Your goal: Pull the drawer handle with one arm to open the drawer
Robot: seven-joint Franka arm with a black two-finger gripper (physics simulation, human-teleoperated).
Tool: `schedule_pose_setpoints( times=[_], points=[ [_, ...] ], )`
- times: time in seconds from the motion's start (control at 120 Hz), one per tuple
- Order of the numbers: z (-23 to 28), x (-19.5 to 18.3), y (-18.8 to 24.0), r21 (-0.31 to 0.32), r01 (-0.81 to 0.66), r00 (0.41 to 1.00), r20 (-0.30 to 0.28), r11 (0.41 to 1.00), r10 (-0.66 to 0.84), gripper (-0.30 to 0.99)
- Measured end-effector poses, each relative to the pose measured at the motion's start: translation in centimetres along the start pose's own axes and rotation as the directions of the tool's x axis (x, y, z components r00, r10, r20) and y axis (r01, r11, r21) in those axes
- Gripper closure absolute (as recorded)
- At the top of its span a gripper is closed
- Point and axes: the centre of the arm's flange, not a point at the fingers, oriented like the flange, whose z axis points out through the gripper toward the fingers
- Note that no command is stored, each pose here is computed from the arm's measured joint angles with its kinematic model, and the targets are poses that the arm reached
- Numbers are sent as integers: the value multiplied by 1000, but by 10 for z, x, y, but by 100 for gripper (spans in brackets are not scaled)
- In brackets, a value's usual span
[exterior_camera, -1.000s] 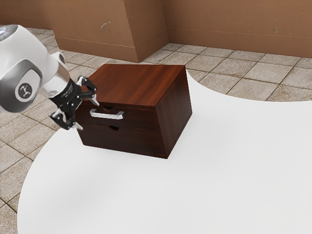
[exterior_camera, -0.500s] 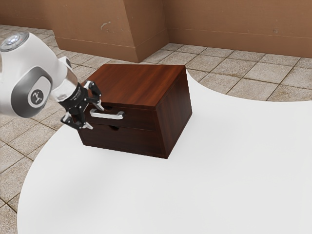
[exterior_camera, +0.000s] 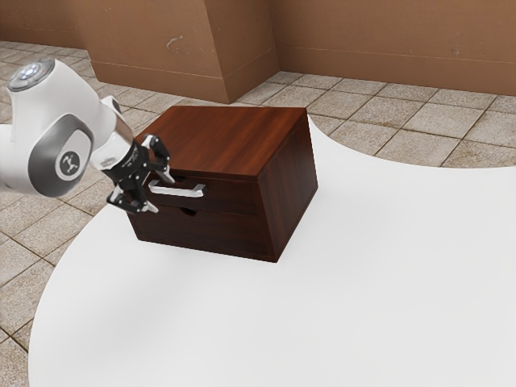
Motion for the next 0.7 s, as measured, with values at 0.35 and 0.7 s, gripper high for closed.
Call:
schedule_pose_setpoints(
  times=[0.35, 0.7],
  points=[
    [14, -1, 5, -3, 11, 1000, 0, 1000, -11, 28],
    [23, -2, 4, 1, 15, 1000, 2, 1000, -15, 29]
  ],
)
